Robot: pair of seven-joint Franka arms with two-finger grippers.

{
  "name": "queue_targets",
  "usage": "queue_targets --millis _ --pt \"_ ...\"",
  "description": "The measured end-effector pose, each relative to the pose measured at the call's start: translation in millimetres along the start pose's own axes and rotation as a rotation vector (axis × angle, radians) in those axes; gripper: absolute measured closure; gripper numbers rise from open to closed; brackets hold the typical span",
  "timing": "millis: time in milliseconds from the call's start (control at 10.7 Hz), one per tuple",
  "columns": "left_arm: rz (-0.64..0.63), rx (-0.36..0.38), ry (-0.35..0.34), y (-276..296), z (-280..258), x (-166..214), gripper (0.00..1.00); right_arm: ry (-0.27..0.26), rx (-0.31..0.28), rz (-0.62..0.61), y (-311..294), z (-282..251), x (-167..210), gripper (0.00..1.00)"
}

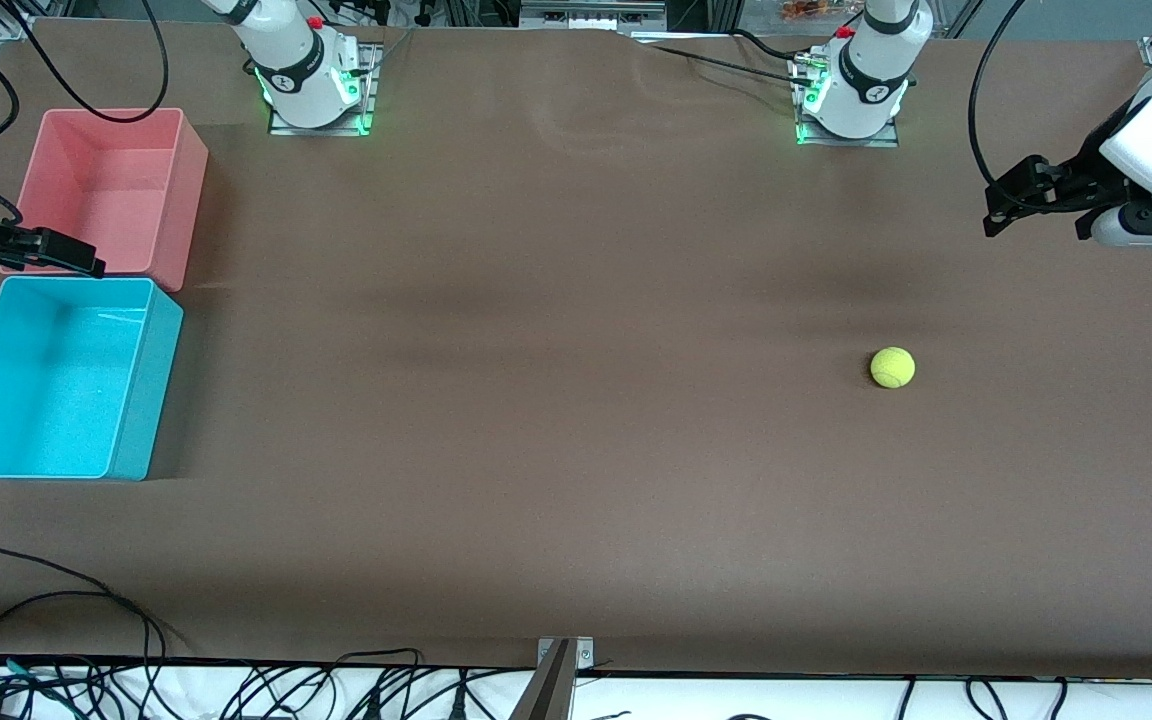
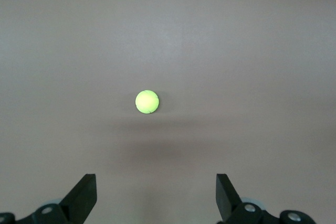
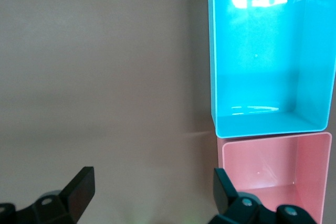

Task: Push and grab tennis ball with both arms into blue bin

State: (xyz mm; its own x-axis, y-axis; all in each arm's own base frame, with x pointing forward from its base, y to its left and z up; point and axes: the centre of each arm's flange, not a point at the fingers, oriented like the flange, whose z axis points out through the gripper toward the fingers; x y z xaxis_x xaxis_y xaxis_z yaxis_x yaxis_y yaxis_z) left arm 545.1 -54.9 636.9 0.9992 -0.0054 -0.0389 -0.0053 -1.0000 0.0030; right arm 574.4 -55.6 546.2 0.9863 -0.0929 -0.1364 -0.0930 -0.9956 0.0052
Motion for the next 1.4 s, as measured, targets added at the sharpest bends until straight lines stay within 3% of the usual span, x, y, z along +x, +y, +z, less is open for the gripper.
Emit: queue_targets --millis 560,1399 --pt "-0.072 -0.002 -0.002 -39 1 4 0.0 0.01 0.001 -0.002 -1 -5 -3 0.0" --pt "-0.061 -0.002 -0.004 -33 2 3 0.0 0.0 0.004 0.007 5 -15 -10 0.0"
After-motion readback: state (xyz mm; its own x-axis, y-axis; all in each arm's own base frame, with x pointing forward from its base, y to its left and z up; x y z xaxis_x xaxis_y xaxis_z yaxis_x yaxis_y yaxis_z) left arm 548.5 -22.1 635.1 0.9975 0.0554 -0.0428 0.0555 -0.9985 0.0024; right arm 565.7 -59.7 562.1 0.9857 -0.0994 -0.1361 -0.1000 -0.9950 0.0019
